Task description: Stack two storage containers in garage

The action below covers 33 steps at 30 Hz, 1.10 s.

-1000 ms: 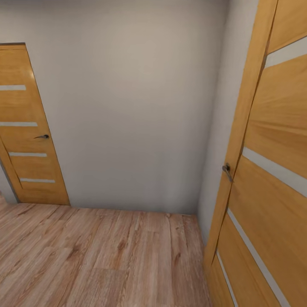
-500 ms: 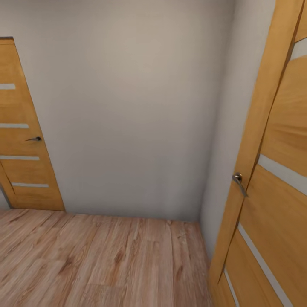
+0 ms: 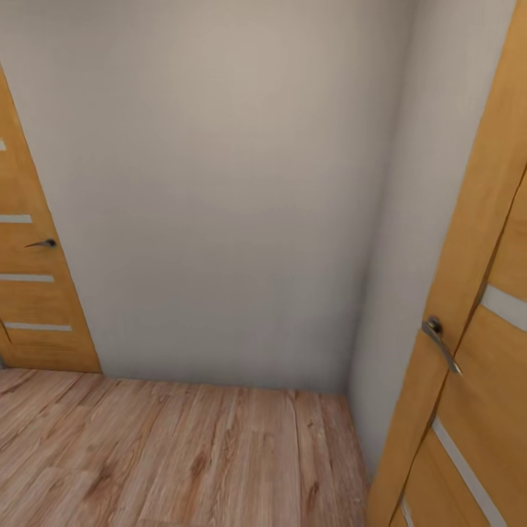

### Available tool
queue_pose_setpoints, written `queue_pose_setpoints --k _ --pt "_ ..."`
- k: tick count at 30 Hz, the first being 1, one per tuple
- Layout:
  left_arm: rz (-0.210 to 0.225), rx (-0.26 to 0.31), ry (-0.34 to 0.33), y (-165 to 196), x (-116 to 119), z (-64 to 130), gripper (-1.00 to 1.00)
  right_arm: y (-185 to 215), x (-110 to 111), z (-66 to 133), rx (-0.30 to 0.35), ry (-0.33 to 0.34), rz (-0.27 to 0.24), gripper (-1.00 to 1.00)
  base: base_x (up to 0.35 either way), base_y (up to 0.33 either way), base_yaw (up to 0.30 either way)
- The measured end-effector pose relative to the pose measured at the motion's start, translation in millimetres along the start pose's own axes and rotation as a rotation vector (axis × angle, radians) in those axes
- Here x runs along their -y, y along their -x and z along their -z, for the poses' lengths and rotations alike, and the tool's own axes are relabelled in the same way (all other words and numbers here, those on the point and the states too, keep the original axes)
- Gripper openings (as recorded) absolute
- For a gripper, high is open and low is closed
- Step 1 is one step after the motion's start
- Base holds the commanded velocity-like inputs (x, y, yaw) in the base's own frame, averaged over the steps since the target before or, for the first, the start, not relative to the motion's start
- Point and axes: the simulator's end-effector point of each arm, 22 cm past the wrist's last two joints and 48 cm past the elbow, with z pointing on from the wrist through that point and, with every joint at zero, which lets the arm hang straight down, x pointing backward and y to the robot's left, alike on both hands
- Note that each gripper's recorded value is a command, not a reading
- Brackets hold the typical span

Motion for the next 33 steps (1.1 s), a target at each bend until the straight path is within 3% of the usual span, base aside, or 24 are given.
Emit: queue_pose_setpoints --k 20,33 --pt "0.000 0.001 0.001 0.4 -0.9 -0.1 1.00 0.1 0.0 0.0 0.000 0.000 0.000 1.00 0.318 0.000 0.000" --pt "0.000 0.002 0.003 0.7 -1.4 -0.3 1.00 0.2 0.0 -0.2 -0.001 0.000 0.000 1.00 0.043 0.000 0.000"
